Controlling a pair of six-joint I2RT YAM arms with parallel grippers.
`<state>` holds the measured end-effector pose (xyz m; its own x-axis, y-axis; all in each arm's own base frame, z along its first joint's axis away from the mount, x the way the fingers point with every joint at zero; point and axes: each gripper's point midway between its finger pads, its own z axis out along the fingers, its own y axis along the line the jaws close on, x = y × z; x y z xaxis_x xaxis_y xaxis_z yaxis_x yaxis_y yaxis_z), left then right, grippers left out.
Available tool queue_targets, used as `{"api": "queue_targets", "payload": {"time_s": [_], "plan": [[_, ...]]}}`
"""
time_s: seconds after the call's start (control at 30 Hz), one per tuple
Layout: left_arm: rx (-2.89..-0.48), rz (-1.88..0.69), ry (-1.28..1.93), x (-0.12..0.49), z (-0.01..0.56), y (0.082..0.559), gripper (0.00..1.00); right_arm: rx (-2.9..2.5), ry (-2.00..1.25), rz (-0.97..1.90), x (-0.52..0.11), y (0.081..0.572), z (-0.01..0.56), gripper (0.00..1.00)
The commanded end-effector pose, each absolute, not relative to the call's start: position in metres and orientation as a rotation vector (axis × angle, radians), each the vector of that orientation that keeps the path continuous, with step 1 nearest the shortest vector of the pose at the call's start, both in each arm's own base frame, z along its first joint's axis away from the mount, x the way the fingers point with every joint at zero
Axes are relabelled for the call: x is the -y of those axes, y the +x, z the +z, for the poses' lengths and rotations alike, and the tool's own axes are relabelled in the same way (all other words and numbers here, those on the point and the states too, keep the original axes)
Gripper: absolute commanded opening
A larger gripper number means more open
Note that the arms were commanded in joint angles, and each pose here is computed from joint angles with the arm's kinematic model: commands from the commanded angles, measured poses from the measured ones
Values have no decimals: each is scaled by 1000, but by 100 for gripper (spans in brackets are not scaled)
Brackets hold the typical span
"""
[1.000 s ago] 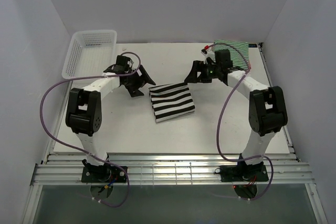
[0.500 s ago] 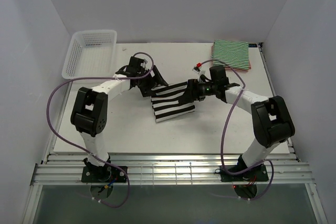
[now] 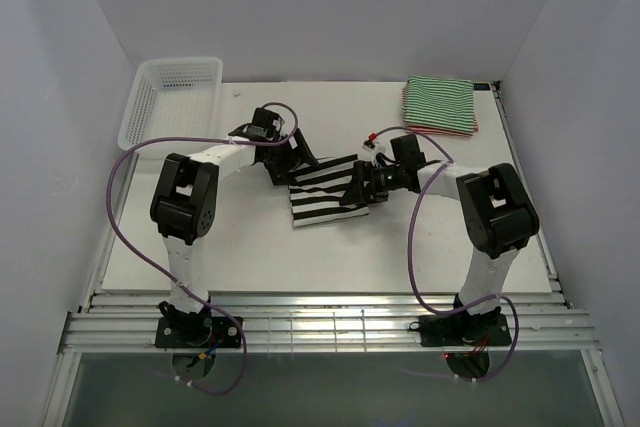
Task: Fold and stack the tank tops
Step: Fold the tank top
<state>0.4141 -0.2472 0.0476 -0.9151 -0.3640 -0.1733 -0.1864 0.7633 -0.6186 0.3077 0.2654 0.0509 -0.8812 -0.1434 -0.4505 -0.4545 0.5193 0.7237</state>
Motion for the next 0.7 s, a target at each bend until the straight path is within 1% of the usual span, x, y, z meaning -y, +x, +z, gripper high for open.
{"api": "queue_targets", "payload": {"time_s": [0.0,0.17,0.23,0.3,0.4,0.43,0.5,0.53,0.6,0.67], "plan": [[-2646,-858,-329,239,64,418,98,-2456,-515,1151,-253,323,47,90],[-2511,-897,-172,248,122,419,98,-2339,-543,1061,-248,332,97,90],[-2459,-890,-104,251,144,413,98,-2290,-562,1049,-249,335,113,90],[-2450,-901,-72,256,150,404,98,-2247,-574,1058,-254,345,128,90],[-2460,-942,-54,261,149,384,98,-2191,-596,1133,-269,356,140,90],[-2492,-972,-47,264,139,370,98,-2199,-584,1157,-273,360,135,90],[-2484,-1018,-33,269,138,360,98,-2200,-565,1149,-275,372,130,90],[-2517,-1065,-11,274,128,345,98,-2201,-565,1153,-281,384,125,90],[-2542,-1088,-19,275,119,336,98,-2203,-551,1161,-286,398,119,90],[-2584,-1079,-32,272,103,325,98,-2187,-534,1151,-295,424,109,90]]}}
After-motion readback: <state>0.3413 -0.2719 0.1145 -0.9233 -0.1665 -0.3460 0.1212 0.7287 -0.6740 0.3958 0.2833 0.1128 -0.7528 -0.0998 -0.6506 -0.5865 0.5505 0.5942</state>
